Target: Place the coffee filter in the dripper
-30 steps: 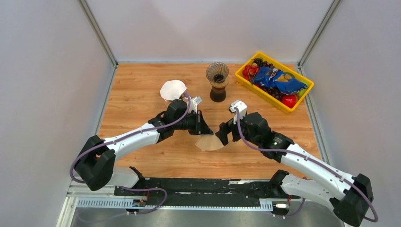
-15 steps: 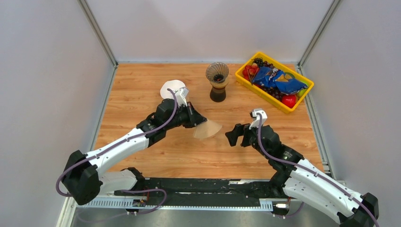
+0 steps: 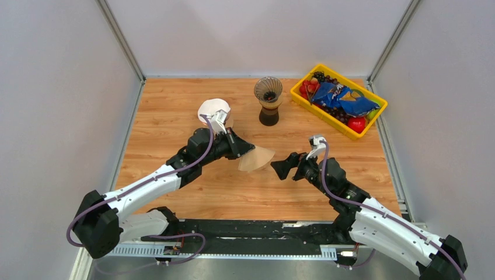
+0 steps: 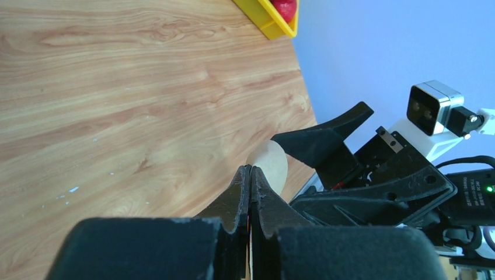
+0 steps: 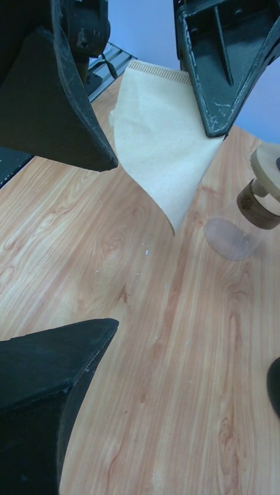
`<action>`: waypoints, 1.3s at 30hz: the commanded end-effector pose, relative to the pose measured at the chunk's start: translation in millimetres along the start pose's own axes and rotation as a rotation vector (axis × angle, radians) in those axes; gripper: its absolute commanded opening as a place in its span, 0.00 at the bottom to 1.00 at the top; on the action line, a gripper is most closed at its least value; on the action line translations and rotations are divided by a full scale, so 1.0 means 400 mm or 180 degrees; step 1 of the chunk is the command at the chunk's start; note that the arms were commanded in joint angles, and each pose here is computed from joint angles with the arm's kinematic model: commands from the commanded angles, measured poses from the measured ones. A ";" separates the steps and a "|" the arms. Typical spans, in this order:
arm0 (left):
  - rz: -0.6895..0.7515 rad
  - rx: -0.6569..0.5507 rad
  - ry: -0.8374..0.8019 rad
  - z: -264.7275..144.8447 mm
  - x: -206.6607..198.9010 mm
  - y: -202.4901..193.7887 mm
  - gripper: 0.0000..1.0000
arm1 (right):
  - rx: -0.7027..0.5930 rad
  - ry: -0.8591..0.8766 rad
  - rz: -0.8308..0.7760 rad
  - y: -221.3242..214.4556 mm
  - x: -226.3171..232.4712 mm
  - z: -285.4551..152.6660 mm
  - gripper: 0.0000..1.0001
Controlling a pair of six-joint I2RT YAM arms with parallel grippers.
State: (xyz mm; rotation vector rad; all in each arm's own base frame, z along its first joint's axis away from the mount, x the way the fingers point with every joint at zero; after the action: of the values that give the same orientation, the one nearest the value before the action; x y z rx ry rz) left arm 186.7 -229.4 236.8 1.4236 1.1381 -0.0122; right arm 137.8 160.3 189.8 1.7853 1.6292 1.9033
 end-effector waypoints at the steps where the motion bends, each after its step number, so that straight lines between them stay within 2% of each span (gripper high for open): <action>1: 0.0004 -0.0201 -0.0320 0.000 -0.037 0.031 0.00 | -0.0303 0.0247 0.0124 0.050 0.051 0.009 1.00; 7: 0.0016 -0.0225 -0.0313 -0.004 -0.036 0.031 0.00 | -0.0327 0.0078 0.0125 0.047 0.036 0.022 1.00; 29: 0.0083 -0.0160 -0.0287 0.006 -0.026 0.021 0.00 | -0.0380 0.0347 0.0112 0.087 0.090 0.020 1.00; 39: 0.0158 -0.0128 -0.0190 0.009 -0.016 0.018 0.00 | -0.0115 0.0362 0.0025 0.080 0.101 0.019 1.00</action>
State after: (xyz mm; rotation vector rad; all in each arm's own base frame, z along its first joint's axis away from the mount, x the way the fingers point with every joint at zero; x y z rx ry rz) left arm 188.5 -233.1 243.5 1.3907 1.0823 -0.0189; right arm 148.6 172.8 217.1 1.7545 1.5850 1.9919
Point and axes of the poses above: each gripper's point midway between its finger pads, its own z axis out along the fingers, its own x axis along the line the jaws close on, y = z × x, the point moved 9 cm from there along -z, back along the fingers, and after that the axes turned 13 degrees about z, right-handed, at the moved point
